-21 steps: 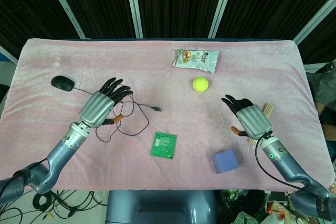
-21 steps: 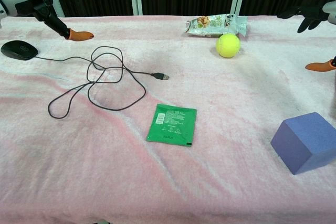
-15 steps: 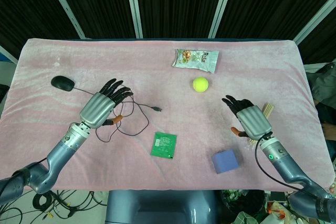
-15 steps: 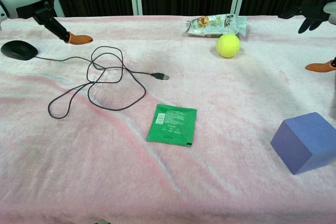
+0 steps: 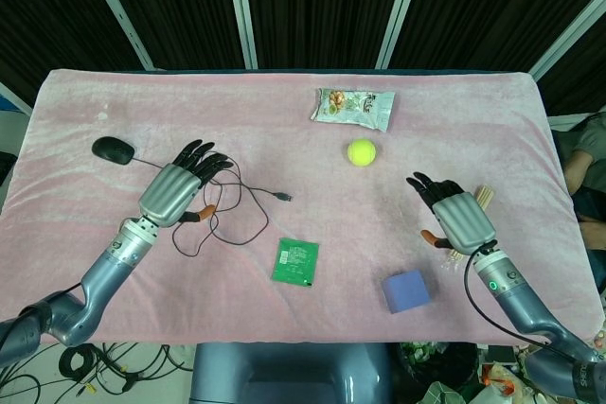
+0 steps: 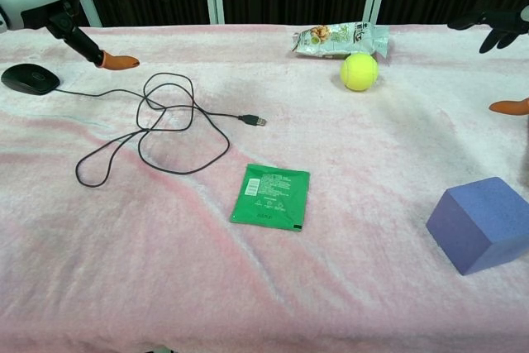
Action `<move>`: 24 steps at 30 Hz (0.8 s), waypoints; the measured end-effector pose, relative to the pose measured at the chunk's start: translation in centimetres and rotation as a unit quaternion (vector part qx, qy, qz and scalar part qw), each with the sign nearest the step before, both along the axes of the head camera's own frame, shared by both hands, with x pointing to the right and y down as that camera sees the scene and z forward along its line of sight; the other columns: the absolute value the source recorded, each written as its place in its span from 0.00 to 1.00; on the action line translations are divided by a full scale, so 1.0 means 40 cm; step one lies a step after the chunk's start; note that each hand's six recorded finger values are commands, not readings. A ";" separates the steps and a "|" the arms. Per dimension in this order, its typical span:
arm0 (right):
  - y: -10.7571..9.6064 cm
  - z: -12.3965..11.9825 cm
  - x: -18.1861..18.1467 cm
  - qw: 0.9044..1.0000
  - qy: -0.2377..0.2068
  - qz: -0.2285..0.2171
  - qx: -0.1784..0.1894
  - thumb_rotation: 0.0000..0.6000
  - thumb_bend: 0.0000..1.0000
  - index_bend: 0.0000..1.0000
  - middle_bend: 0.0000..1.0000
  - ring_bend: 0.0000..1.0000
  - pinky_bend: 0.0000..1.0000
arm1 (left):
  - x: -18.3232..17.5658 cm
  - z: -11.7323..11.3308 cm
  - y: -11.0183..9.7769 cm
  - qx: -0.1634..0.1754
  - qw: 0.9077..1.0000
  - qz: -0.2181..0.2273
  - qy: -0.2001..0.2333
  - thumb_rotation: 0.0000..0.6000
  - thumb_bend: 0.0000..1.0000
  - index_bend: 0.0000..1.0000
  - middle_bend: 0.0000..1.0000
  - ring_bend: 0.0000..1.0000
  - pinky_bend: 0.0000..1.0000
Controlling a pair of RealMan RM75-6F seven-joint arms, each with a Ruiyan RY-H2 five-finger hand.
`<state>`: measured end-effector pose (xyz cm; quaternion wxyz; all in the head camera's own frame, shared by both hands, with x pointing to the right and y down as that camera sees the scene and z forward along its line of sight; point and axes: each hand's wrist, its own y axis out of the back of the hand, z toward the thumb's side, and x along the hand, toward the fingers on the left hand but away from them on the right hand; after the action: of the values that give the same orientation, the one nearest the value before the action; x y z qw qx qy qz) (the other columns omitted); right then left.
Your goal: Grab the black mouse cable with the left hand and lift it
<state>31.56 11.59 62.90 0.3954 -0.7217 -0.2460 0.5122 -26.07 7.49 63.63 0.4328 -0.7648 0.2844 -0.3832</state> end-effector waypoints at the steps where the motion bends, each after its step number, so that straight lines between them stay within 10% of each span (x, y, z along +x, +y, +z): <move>1: 0.000 -0.001 0.002 1.000 0.001 0.000 0.001 1.00 0.19 0.00 0.06 0.23 0.21 | -0.002 0.001 0.000 0.001 1.000 0.001 -0.003 1.00 0.25 0.17 0.16 0.00 0.02; 13: 0.006 -0.011 0.019 1.000 0.000 0.009 0.007 1.00 0.19 0.00 0.06 0.24 0.21 | -0.017 0.003 -0.001 0.011 1.000 0.004 -0.025 1.00 0.25 0.17 0.16 0.00 0.02; 24: 0.180 -0.079 0.137 0.994 0.011 0.101 0.039 1.00 0.19 0.00 0.06 0.23 0.21 | -0.077 0.015 -0.003 0.007 0.998 -0.014 -0.062 1.00 0.25 0.22 0.16 0.00 0.00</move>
<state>37.06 18.77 59.75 0.3725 -0.6713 -0.3333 0.5473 -29.14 7.36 64.23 0.4492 -0.7324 0.2703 -0.4344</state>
